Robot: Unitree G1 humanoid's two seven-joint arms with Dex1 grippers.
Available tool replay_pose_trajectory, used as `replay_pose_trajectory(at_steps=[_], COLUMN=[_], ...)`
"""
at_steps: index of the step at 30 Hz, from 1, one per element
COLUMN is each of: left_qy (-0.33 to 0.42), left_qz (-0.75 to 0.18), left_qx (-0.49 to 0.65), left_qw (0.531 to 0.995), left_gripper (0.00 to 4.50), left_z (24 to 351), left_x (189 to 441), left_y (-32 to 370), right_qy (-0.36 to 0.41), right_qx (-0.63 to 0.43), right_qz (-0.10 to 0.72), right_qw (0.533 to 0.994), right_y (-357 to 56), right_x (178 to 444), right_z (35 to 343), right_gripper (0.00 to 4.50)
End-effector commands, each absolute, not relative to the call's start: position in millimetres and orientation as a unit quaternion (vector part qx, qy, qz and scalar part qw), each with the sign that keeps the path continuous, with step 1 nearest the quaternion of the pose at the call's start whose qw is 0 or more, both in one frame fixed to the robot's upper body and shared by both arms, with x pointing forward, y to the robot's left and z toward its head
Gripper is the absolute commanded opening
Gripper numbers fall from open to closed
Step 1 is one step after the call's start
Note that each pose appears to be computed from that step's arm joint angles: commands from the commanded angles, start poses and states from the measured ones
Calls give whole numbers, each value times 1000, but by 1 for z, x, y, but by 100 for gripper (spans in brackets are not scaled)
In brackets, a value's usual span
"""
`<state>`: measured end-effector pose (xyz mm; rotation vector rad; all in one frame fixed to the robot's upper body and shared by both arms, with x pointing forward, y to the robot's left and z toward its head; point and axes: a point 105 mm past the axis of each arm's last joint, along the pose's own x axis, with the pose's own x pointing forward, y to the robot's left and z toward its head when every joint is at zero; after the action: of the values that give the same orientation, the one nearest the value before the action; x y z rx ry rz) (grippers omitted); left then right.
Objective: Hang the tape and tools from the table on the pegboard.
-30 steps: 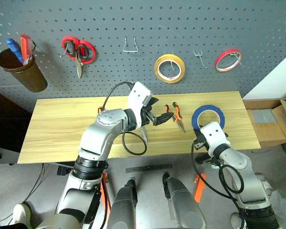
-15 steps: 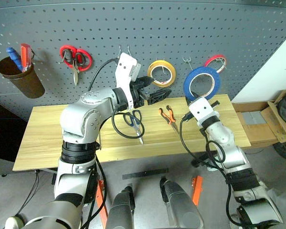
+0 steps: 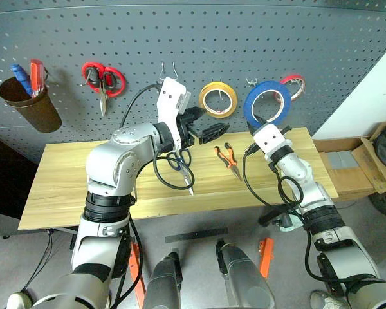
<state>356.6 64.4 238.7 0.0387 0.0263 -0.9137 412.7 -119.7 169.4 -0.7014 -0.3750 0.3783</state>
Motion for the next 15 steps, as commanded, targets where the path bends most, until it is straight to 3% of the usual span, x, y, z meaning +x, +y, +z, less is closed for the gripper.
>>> replay_pose_trajectory(at_steps=[1, 7, 15], left_qy=[-11, -11, -9], left_qz=[-446, -447, -449], left_qx=[20, 17, 20], left_qw=[895, 894, 893], left_gripper=[450, 450, 450], left_z=[247, 245, 242], left_x=[353, 353, 353], left_y=[61, 55, 55], right_qy=[-171, -149, -135], right_qx=[-323, -303, -279], right_qz=[215, 210, 198], right_qw=[906, 918, 930], right_y=[-114, -125, -132], right_x=[419, 433, 435], right_z=[172, 176, 171], right_gripper=[60, 60, 327])
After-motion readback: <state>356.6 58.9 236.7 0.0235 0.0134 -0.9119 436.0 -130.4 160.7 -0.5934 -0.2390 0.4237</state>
